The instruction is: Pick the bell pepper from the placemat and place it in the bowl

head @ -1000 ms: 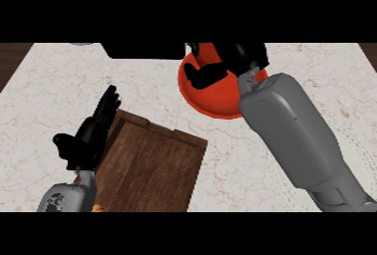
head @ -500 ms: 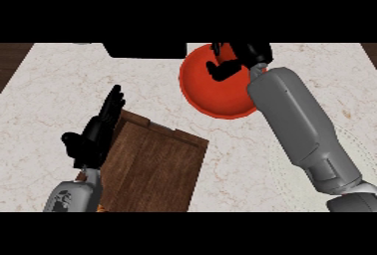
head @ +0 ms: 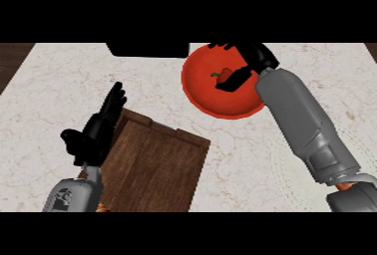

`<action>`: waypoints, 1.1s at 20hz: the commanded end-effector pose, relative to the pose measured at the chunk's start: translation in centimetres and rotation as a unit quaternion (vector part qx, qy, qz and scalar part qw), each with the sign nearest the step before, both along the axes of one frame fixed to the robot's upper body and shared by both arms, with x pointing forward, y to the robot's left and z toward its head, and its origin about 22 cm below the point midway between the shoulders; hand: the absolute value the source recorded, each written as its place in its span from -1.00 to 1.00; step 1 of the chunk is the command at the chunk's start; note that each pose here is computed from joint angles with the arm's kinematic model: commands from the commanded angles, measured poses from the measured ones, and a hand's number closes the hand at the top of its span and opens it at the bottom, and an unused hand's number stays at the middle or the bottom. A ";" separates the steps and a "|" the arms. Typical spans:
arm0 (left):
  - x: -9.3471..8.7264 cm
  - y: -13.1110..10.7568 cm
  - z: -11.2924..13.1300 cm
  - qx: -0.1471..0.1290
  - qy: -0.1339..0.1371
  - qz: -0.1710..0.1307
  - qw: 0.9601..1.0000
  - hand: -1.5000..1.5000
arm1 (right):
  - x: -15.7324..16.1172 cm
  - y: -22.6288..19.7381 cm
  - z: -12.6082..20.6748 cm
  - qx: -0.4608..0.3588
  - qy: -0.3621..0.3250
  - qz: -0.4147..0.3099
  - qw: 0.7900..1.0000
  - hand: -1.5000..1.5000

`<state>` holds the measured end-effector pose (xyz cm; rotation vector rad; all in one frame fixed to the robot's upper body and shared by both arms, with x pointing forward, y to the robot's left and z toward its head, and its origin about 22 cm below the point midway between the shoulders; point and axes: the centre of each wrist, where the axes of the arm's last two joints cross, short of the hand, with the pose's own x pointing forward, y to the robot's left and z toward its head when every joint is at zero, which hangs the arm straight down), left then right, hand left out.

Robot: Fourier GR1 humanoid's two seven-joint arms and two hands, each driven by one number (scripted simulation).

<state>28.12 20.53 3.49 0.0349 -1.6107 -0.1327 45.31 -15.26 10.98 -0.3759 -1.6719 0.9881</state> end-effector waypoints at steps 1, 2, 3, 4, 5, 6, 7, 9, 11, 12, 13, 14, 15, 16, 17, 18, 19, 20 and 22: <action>-0.4 0.0 -0.2 -0.001 0.001 -0.001 1.000 0.00 | 0.1 0.4 -0.8 0.079 -0.009 0.026 0.997 -1.00; 0.7 0.5 0.3 0.002 0.007 0.007 1.000 0.00 | 0.3 -0.9 -0.1 0.092 -0.016 0.033 0.995 -1.00; -0.6 -0.9 1.1 0.000 0.006 -0.003 1.000 0.00 | 0.1 -1.7 -1.0 0.118 -0.033 0.022 0.992 -1.00; -0.7 2.0 -0.4 0.001 0.006 0.002 1.000 0.00 | 0.5 -1.1 0.6 0.136 -0.045 0.016 0.990 -1.00; -0.9 1.4 -0.4 0.005 0.010 0.001 1.000 0.00 | 1.0 -1.6 2.3 0.149 -0.052 0.019 0.987 -1.00; -0.2 1.0 -1.6 0.004 0.002 0.004 1.000 0.00 | 0.8 -1.3 1.4 0.162 -0.058 0.015 0.985 -1.00; -0.4 1.5 0.5 -0.002 -0.001 0.007 1.000 0.00 | 0.5 -0.6 0.9 0.178 -0.055 0.003 0.982 -1.00; 0.3 1.5 -0.3 0.009 0.009 0.011 1.000 0.00 | 1.3 -1.5 3.1 0.209 -0.046 -0.012 0.977 -1.00; -0.2 -0.1 0.7 0.000 0.006 0.007 1.000 0.00 | 1.4 -4.0 3.2 0.226 -0.033 -0.018 0.973 -1.00; -0.8 1.3 0.3 0.014 0.004 0.018 1.000 0.00 | 1.8 -4.0 5.1 0.229 -0.019 -0.017 0.973 -1.00; -0.4 0.5 -0.8 0.004 0.004 0.014 1.000 0.00 | 1.7 -4.5 6.1 0.227 -0.015 -0.012 0.974 -1.00; -0.7 0.7 -1.9 0.004 0.003 0.007 1.000 0.00 | 1.6 -5.1 3.2 0.242 -0.005 -0.016 0.970 -1.00; -0.5 1.8 -0.5 0.007 0.005 0.019 1.000 0.00 | 1.3 -7.0 3.5 0.251 0.005 -0.021 0.968 -1.00; -0.8 1.3 -0.4 0.001 0.001 0.025 1.000 0.00 | 1.2 -8.7 3.5 0.257 0.005 -0.011 0.966 -1.00; -1.7 -0.7 -2.3 0.000 0.012 0.012 1.000 0.00 | 1.4 -9.3 4.9 0.257 0.022 -0.007 0.966 -1.00; -0.2 1.0 -1.2 -0.001 0.013 0.010 1.000 0.00 | 1.3 -9.8 3.5 0.288 0.026 -0.014 0.957 -1.00; 0.1 0.8 -0.7 0.003 0.021 0.005 1.000 0.00 | 1.0 -10.2 3.0 0.286 0.034 -0.004 0.958 -1.00; -0.1 2.0 -1.5 0.010 0.004 0.015 1.000 0.00 | 1.1 -9.6 3.6 0.281 0.036 0.007 0.959 -1.00; 0.6 0.1 1.0 -0.004 0.003 0.012 1.000 0.00 | 0.9 -11.2 4.3 0.295 0.043 0.019 0.954 -1.00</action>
